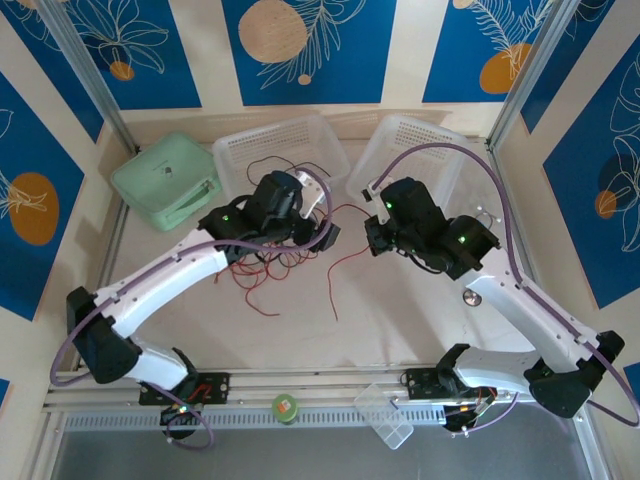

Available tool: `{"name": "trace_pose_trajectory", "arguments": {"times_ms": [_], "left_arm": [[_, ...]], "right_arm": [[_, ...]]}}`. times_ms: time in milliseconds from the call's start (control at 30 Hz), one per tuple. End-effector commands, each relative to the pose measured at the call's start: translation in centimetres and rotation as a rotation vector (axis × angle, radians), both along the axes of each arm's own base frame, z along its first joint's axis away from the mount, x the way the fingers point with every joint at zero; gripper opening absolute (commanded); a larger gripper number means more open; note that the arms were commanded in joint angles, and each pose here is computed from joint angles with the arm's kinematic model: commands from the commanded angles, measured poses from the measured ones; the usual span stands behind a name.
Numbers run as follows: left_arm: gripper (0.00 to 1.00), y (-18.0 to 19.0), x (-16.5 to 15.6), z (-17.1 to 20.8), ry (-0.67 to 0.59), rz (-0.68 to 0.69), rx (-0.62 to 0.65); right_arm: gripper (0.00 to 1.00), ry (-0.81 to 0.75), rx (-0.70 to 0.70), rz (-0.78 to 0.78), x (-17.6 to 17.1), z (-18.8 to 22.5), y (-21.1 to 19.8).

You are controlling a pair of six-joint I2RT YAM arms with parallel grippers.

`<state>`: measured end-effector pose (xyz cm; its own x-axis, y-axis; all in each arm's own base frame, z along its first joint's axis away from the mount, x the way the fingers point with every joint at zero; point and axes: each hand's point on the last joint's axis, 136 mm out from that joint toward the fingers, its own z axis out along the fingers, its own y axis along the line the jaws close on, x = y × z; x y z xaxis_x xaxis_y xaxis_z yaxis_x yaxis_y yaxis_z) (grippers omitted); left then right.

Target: Untangle the cables

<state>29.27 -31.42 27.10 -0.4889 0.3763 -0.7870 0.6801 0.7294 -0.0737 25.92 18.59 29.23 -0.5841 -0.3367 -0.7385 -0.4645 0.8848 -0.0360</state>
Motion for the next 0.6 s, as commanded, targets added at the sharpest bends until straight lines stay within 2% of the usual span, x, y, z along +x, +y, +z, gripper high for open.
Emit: {"name": "trace_pose_trajectory", "arguments": {"times_ms": [0,200,367,433,567], "left_arm": [[0.81,0.0,1.7,-2.4,-0.022,0.05,0.046],[0.73,0.8,2.0,-6.9,-0.007,0.094,0.091],[0.57,2.7,1.9,-9.8,-0.006,0.151,0.146],[0.46,3.3,1.8,-10.4,-0.008,0.172,0.161],[0.1,3.8,2.0,-10.0,-0.032,0.194,0.153]], "right_arm": [[0.0,-0.034,0.009,0.042,-0.6,1.7,0.1],[0.0,-0.098,0.069,0.031,-0.8,4.3,-0.6],[0.0,-0.149,0.12,0.003,-0.8,6.9,-1.7],[0.0,-0.159,0.142,-0.009,-0.8,7.7,-2.2],[0.0,-0.163,0.176,-0.035,-0.7,8.3,-2.8]]}}
